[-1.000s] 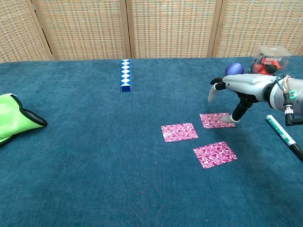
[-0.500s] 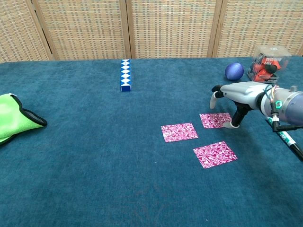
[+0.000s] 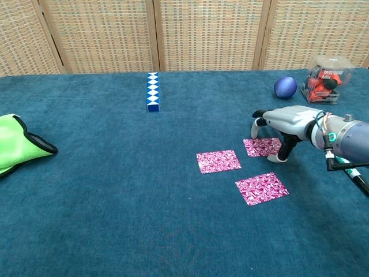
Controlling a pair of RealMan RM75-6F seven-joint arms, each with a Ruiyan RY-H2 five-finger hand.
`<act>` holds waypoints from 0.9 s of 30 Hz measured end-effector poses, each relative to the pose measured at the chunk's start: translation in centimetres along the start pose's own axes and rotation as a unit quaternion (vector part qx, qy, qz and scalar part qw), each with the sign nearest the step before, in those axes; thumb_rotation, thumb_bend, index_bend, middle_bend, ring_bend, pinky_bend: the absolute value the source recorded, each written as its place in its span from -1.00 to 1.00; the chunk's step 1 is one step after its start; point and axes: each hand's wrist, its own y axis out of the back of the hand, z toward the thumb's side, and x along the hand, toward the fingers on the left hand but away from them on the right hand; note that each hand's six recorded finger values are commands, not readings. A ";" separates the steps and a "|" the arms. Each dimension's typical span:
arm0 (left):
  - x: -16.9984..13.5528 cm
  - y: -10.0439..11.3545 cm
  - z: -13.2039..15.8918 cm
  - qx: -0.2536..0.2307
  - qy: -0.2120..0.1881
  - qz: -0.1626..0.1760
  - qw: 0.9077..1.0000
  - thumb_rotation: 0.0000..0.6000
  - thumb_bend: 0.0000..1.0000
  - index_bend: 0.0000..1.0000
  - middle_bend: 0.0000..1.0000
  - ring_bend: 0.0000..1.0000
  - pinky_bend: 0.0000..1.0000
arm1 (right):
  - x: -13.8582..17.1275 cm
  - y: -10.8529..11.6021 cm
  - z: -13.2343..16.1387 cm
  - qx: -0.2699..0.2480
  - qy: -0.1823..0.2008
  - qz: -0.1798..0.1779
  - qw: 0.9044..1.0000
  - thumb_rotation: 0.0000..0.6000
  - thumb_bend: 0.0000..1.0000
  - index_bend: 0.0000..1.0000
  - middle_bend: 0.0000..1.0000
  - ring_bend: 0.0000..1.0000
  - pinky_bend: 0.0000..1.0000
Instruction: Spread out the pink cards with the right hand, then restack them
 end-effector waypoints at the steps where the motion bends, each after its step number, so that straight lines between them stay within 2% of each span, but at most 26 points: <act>1: 0.0 0.0 0.0 0.000 0.000 0.000 1.000 1.00 -1.00 -1.00 -1.00 -1.00 -1.00 | 0.0 0.0 -0.1 0.000 -0.001 0.000 1.000 1.00 -0.30 -0.44 -1.00 -1.00 -1.00; 5: 0.0 0.0 0.0 0.000 0.000 0.000 1.000 1.00 -1.00 -1.00 -1.00 -1.00 -1.00 | -0.1 -0.3 -0.4 -0.002 -0.005 0.005 1.000 1.00 -0.30 -0.37 -1.00 -1.00 -1.00; 13: 0.0 0.0 0.0 0.000 0.001 0.000 1.000 1.00 -1.00 -1.00 -1.00 -1.00 -1.00 | -0.3 -0.3 -0.5 -0.011 -0.009 0.005 1.000 1.00 -0.28 -0.04 -1.00 -1.00 -1.00; 20: 0.0 0.0 0.0 -0.001 0.001 0.000 1.000 1.00 -1.00 -1.00 -1.00 -1.00 -1.00 | -0.6 0.1 -0.5 -0.028 -0.012 -0.008 0.999 1.00 -0.28 0.03 -1.00 -1.00 -1.00; 27: 0.0 0.0 0.0 0.000 0.001 0.000 1.000 1.00 -1.00 -1.00 -1.00 -1.00 -1.00 | -0.7 0.1 -0.8 -0.032 -0.017 -0.005 0.999 1.00 -0.28 0.05 -1.00 -1.00 -1.00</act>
